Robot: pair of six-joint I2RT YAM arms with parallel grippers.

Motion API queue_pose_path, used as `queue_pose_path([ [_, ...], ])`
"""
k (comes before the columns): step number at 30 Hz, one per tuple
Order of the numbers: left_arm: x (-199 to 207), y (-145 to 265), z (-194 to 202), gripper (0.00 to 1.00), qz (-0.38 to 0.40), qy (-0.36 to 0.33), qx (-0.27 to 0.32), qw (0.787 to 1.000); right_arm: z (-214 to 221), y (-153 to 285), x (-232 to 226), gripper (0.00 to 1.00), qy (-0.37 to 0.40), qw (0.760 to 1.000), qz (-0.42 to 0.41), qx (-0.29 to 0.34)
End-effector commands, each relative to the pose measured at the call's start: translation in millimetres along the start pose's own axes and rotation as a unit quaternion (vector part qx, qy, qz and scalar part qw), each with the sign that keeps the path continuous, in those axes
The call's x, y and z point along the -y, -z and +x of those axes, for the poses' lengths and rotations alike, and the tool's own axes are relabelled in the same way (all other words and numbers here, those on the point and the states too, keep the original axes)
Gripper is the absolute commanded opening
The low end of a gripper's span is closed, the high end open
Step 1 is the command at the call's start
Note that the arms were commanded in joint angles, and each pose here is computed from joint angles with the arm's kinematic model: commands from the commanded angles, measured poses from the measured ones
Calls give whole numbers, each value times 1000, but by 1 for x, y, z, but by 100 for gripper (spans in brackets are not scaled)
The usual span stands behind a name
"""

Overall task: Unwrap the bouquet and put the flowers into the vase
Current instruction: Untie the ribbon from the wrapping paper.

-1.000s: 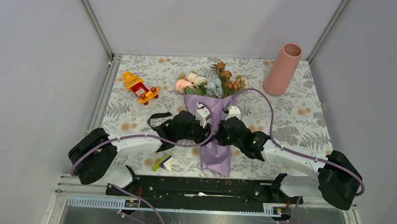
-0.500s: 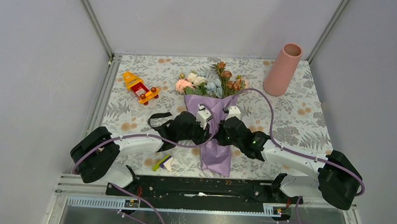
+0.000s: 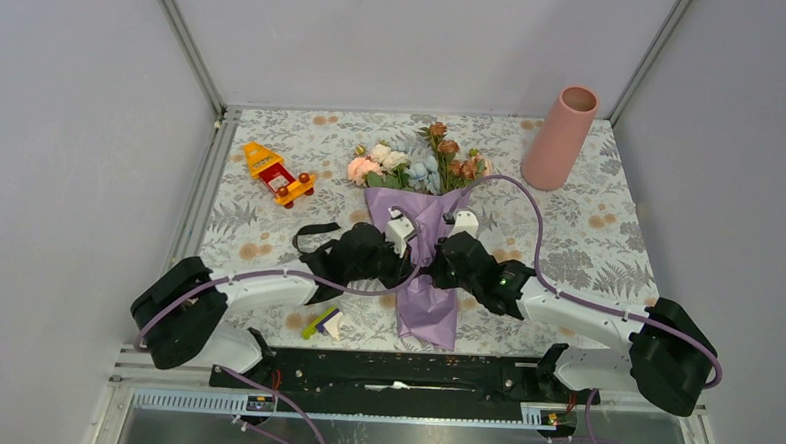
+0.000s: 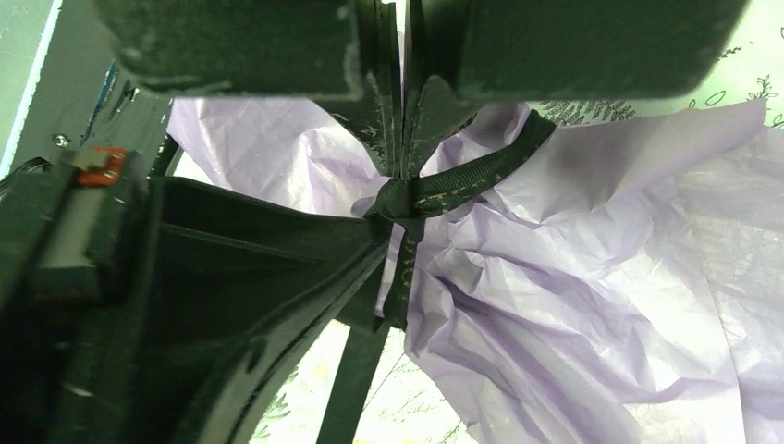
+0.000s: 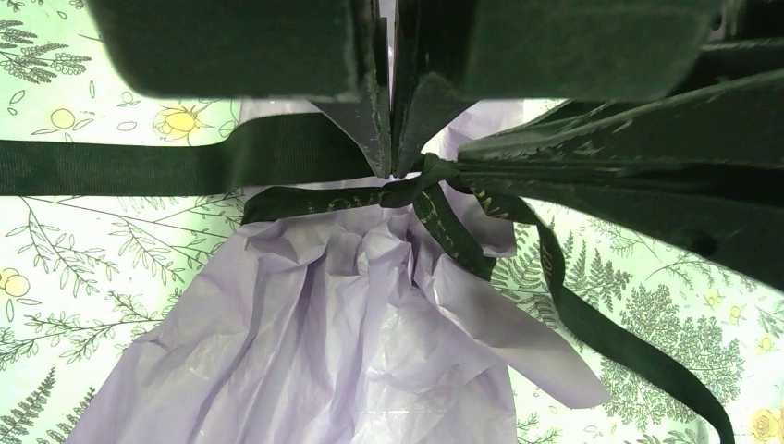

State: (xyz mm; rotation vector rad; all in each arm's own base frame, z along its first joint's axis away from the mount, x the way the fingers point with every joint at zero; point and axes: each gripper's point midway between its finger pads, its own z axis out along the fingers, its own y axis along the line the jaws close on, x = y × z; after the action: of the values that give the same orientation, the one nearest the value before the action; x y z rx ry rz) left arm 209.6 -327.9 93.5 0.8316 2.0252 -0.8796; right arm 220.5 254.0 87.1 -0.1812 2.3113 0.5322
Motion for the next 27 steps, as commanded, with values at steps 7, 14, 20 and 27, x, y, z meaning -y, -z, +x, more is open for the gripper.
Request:
queue_pose_path([
  [7, 3, 20, -12, 0, -6, 8, 51, 999, -8, 6, 18, 0, -14, 998, 50, 20],
  [14, -1, 23, -4, 0, -13, 19, 52, 998, -11, 18, 14, 1, 3, 999, 31, 20],
  [20, 7, 25, -21, 12, 2, 8, 79, 997, -16, 28, 0, 35, -3, 1000, -7, 21],
  [27, -1, 21, -32, 38, -19, -40, 77, 996, -21, 28, -17, 46, 1, 999, -36, 13],
])
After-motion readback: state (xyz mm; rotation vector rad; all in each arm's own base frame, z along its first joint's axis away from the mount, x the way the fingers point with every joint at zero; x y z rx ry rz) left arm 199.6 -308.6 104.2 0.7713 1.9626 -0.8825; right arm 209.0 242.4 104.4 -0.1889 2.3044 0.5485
